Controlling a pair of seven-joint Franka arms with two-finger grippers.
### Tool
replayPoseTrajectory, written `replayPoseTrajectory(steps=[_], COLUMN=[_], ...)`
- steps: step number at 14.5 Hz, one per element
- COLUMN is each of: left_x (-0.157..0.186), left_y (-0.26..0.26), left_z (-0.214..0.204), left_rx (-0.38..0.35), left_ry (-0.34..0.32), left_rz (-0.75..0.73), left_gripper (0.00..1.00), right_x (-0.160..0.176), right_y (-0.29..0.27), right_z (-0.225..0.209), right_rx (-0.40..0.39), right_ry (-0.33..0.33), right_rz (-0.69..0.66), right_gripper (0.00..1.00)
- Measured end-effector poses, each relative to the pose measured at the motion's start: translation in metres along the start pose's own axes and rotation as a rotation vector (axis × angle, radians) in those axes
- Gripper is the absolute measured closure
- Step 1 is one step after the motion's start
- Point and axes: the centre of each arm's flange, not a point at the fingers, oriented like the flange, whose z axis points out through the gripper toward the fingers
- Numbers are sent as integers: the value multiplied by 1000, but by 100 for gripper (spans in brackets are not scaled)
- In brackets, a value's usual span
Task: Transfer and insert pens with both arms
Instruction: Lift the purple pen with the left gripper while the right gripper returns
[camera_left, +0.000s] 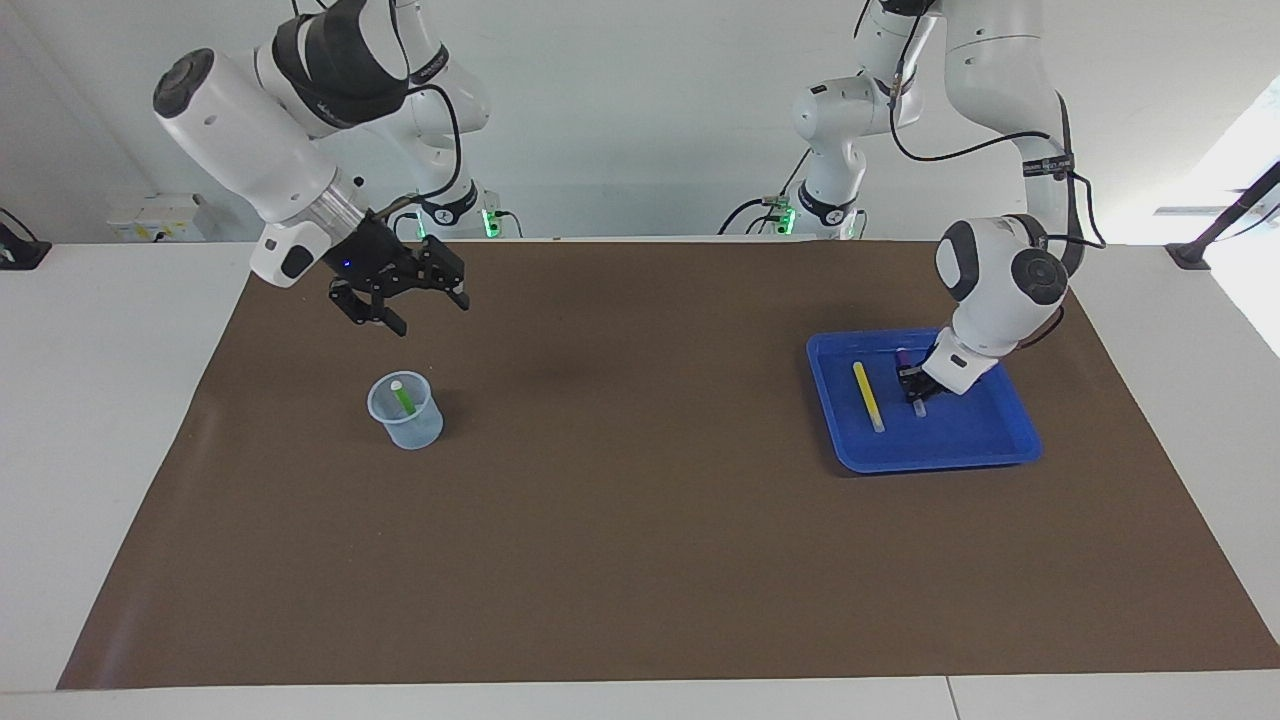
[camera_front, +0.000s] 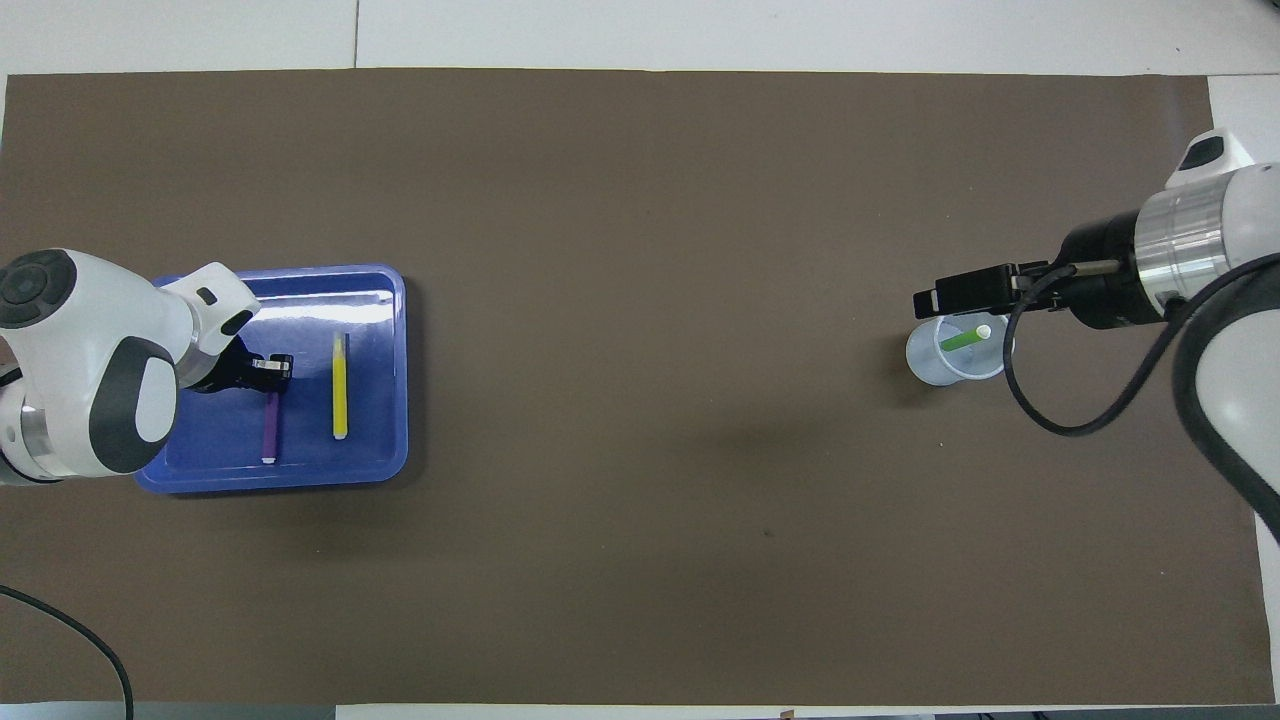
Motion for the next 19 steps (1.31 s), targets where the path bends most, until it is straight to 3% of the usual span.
replayPoseTrajectory(steps=[3, 8, 14, 19], left_x=[2, 23, 30, 20], left_y=[-6, -4, 66, 149], left_z=[-10, -96, -178, -211], left_rx=[-3, -80, -287, -408], left_ry=[-39, -119, -231, -356], left_rz=[-12, -143, -684, -1049], left_gripper=[83, 83, 83, 83], right_x=[-8, -16, -28, -33], right_y=[-20, -33, -53, -96], right_z=[-23, -7, 17, 38], right_rx=[93, 214, 321, 322], right_ry=[3, -48, -23, 22], right_rz=[67, 299, 396, 455], right_gripper=[0, 0, 0, 0])
